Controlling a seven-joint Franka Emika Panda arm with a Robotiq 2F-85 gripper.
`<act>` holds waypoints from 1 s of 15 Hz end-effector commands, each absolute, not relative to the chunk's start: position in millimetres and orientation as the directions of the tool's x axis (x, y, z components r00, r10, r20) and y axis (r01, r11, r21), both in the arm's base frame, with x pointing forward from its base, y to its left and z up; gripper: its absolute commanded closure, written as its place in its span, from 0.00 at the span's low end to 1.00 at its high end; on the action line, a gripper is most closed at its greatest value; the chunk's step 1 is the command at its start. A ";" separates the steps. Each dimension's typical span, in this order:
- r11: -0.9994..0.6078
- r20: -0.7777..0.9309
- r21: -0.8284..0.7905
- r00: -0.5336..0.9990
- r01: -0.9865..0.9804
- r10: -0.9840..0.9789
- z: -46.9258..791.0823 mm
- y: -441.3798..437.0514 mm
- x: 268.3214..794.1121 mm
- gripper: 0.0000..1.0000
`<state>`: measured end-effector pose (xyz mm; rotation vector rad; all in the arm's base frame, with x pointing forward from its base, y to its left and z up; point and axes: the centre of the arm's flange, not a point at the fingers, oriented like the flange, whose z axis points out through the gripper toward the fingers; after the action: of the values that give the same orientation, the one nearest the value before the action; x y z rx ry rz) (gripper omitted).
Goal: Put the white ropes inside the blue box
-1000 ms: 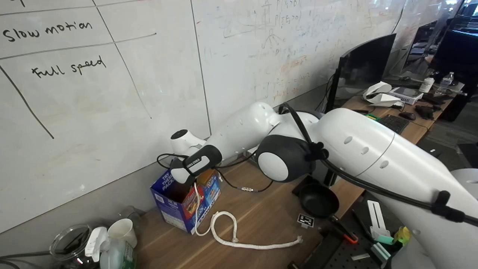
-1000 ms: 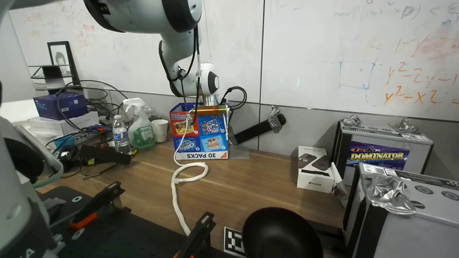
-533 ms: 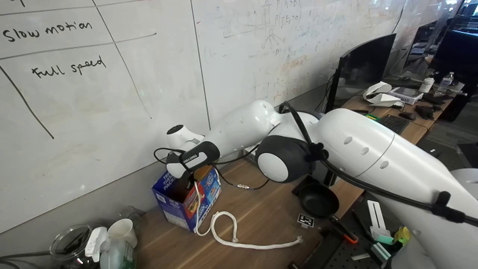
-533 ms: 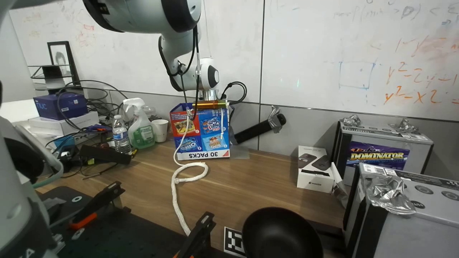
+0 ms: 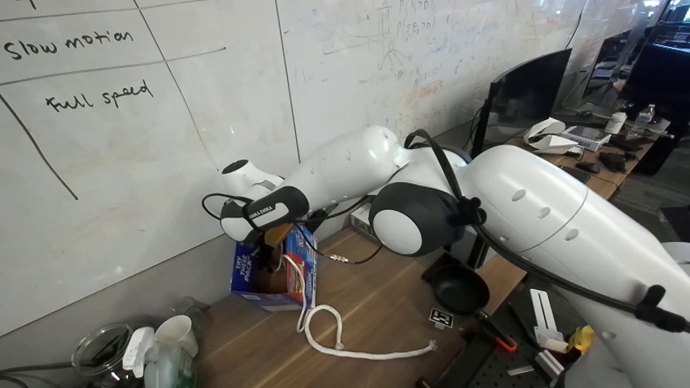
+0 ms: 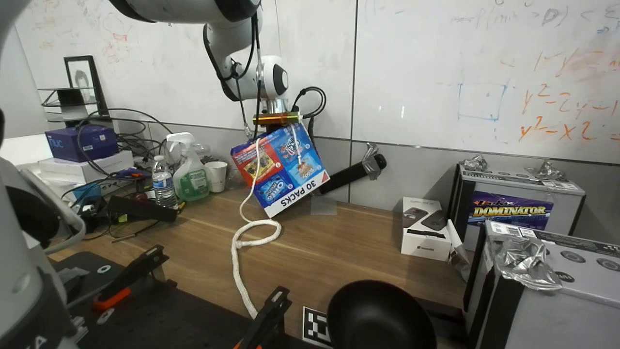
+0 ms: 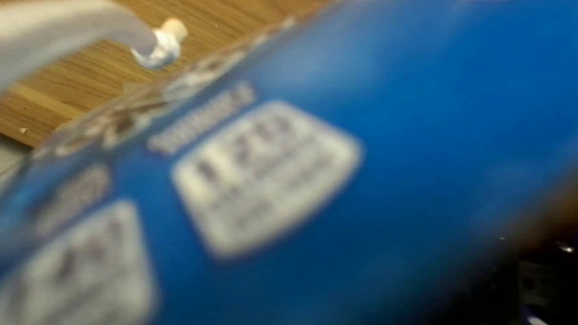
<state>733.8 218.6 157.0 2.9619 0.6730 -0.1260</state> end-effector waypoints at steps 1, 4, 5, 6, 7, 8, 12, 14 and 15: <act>-0.902 -0.205 0.036 0.886 0.431 0.416 200.1 218.4 719.7 0.00; -0.906 -0.397 -0.025 0.828 0.423 0.397 193.6 209.2 705.6 0.00; -0.908 -0.449 -0.048 0.804 0.415 0.391 188.9 204.3 701.2 0.00; -0.904 -0.491 -0.087 0.772 0.417 0.404 185.3 199.6 696.7 0.00; -0.902 -0.525 -0.128 0.744 0.412 0.414 180.6 194.8 693.0 0.00; -0.901 -0.557 -0.165 0.716 0.402 0.421 179.9 191.4 690.4 0.00; -0.888 -0.644 -0.317 0.612 0.332 0.459 188.2 181.1 680.4 0.00; -0.884 -0.638 -0.346 0.612 0.316 0.468 208.0 178.2 676.3 0.00; -0.885 -0.626 -0.349 0.626 0.308 0.465 220.1 176.8 676.0 0.00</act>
<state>661.5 175.0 186.1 2.9537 0.7172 -1.2514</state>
